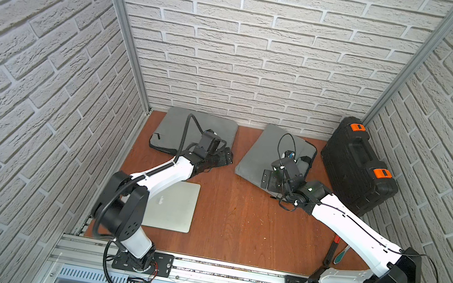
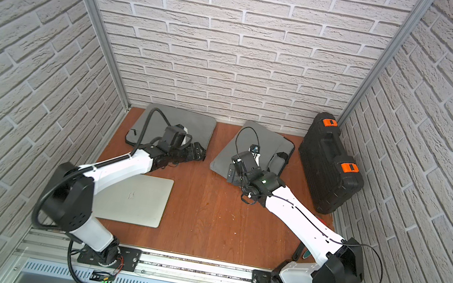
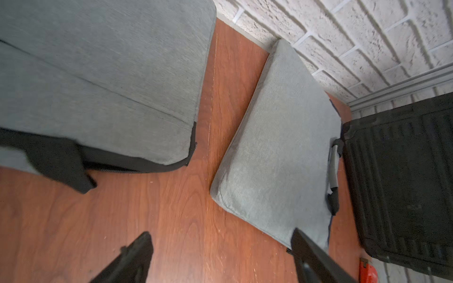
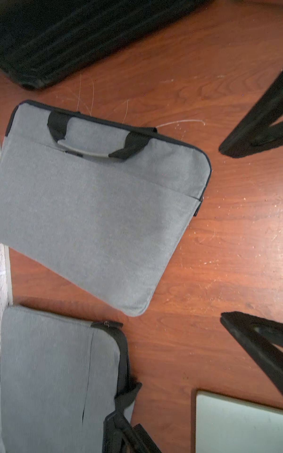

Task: Open the zippered laptop bag and take out the laptop
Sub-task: Move the zippered laptop bag to the center of the board.

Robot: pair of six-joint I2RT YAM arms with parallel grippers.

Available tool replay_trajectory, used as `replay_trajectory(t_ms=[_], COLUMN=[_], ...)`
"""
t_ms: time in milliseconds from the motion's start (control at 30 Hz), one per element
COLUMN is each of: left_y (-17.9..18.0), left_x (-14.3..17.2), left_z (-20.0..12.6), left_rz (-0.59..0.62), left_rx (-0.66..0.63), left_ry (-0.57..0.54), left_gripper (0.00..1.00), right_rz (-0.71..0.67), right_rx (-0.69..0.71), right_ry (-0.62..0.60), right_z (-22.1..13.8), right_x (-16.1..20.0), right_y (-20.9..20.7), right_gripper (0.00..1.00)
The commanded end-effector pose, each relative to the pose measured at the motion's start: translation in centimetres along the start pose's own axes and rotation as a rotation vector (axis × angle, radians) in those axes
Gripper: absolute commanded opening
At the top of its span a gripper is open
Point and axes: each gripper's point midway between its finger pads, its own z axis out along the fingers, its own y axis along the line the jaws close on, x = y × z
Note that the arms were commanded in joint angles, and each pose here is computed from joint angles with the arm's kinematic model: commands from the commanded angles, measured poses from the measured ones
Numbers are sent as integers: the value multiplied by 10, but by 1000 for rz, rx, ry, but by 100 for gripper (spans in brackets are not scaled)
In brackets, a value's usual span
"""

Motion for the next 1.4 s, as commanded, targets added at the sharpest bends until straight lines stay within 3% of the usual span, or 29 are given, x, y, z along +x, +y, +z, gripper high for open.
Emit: replay_trajectory(t_ms=[0,267,467,567,667,900,1233,1367], left_y=[-15,-27,-33,-33,-28,-4,28,40], left_x=[-3,14,29,37,43,49,56,61], left_z=[27,104,136,143,149,148,108,88], left_rz=[107,200,213,222,223,184,101,73], left_rx=[23,-8,4,1,-23,-111,-190,-208], left_ry=[36,183,234,253,262,238,157,127], left_gripper=[82,73,68,62,46,0,0,0], right_rz=[13,93,131,139,147,152,128,123], right_rx=[43,79,86,72,66,49,-6,-59], right_ry=[2,38,62,81,95,129,213,250], right_z=[-1,12,23,29,35,49,69,74], right_x=[-3,0,3,5,8,15,31,39], right_y=[-23,-52,-67,-70,-73,-79,-68,-58], right_gripper=[100,100,100,100,100,100,98,92])
